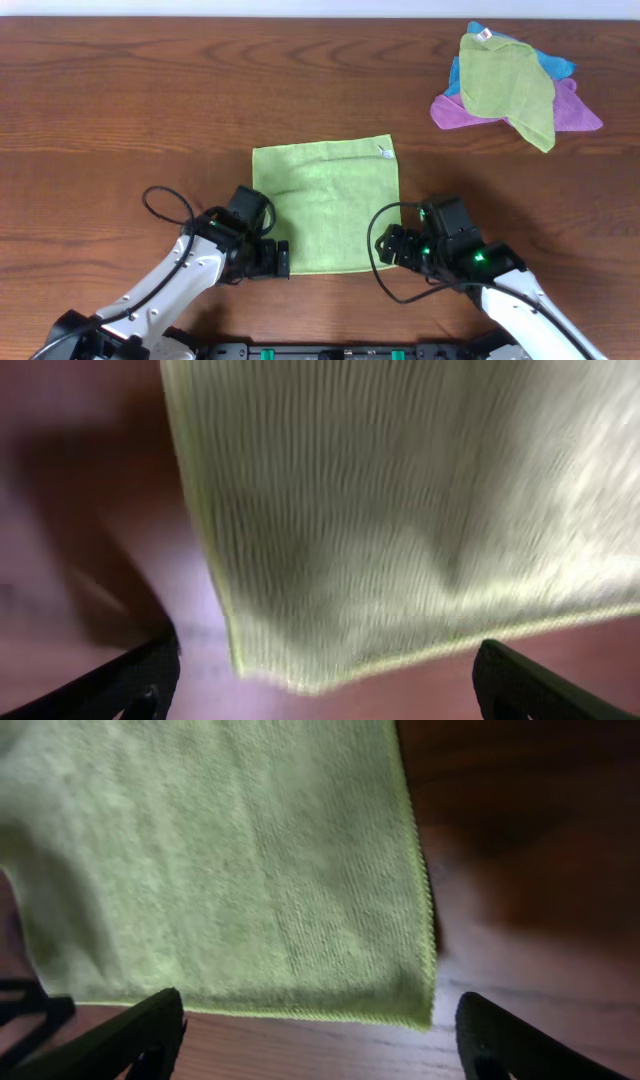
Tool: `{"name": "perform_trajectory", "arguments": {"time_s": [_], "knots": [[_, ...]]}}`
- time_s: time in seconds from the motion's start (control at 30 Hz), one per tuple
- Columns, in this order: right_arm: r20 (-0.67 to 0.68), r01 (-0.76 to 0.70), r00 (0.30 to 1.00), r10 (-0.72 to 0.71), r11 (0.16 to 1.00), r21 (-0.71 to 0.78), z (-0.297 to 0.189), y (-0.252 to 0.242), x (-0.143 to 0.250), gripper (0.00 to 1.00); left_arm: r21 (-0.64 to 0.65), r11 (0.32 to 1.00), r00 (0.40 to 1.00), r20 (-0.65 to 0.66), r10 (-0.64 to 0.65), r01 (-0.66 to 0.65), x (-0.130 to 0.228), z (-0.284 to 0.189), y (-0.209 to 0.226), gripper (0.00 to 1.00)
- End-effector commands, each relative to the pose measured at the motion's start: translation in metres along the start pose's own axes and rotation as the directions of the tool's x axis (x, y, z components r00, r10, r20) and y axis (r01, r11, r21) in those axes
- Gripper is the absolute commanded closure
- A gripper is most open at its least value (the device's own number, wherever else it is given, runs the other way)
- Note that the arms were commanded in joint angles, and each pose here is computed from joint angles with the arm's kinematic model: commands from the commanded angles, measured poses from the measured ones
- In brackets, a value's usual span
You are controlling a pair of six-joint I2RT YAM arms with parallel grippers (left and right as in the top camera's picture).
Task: Fold the cloth
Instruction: 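Move both grippers to the cloth's near corners and grasp them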
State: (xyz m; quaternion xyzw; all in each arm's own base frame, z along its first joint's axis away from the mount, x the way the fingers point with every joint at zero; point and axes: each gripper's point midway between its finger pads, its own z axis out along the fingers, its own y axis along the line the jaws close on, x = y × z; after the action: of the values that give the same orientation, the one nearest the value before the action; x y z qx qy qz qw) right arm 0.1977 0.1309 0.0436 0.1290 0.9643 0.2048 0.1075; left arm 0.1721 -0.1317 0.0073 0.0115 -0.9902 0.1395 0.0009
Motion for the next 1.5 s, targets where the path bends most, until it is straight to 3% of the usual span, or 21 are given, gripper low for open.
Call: {"name": "perform_trajectory", "arguments": {"time_s": [0.0, 0.47, 0.53, 0.7, 0.93, 1.1, 1.17, 1.3, 1.47], "knots": [[-0.001, 0.03, 1.0, -0.03, 1.0, -0.009, 0.001, 0.002, 0.002, 0.15, -0.052, 0.998, 0.998, 0.058, -0.035, 0.038, -0.01, 0.0, 0.008, 0.05], [0.011, 0.032, 0.999, -0.032, 0.999, 0.015, 0.005, -0.004, 0.0, 0.2, -0.03, 0.996, 0.994, 0.077, -0.078, 0.08, -0.007, 0.013, 0.012, 0.04], [0.013, 0.032, 0.999, -0.032, 0.999, 0.019, 0.005, -0.004, 0.0, 0.21, -0.005, 0.997, 0.994, 0.077, -0.079, 0.08, -0.009, 0.013, 0.007, 0.0], [0.011, 0.031, 0.999, -0.031, 0.999, 0.021, 0.005, -0.005, 0.0, 0.22, 0.024, 0.996, 0.994, 0.063, -0.09, 0.089, -0.006, 0.014, -0.001, 0.22], [0.014, 0.03, 0.999, -0.03, 0.999, 0.028, 0.005, -0.006, 0.0, 0.22, -0.013, 0.993, 0.993, 0.017, -0.119, 0.119, 0.016, 0.025, 0.007, 0.27], [0.014, 0.03, 0.999, -0.03, 0.999, 0.027, 0.005, -0.006, 0.0, 0.24, -0.033, 0.992, 0.992, 0.021, -0.121, 0.122, 0.017, 0.026, 0.012, 0.41], [0.004, 0.026, 1.0, -0.026, 0.999, 0.032, 0.005, -0.008, 0.002, 0.3, -0.037, 0.992, 0.992, 0.024, -0.121, 0.122, 0.017, 0.026, 0.013, 0.49], [-0.03, -0.045, 0.998, 0.048, 0.996, 0.082, 0.004, -0.019, 0.012, 0.45, -0.039, 0.992, 0.992, 0.023, -0.122, 0.122, 0.017, 0.026, 0.013, 0.48], [-0.057, -0.119, 0.99, 0.131, 0.976, 0.184, 0.001, -0.04, 0.026, 0.45, -0.04, 0.992, 0.992, 0.023, -0.121, 0.122, 0.017, 0.026, 0.013, 0.55]]}}
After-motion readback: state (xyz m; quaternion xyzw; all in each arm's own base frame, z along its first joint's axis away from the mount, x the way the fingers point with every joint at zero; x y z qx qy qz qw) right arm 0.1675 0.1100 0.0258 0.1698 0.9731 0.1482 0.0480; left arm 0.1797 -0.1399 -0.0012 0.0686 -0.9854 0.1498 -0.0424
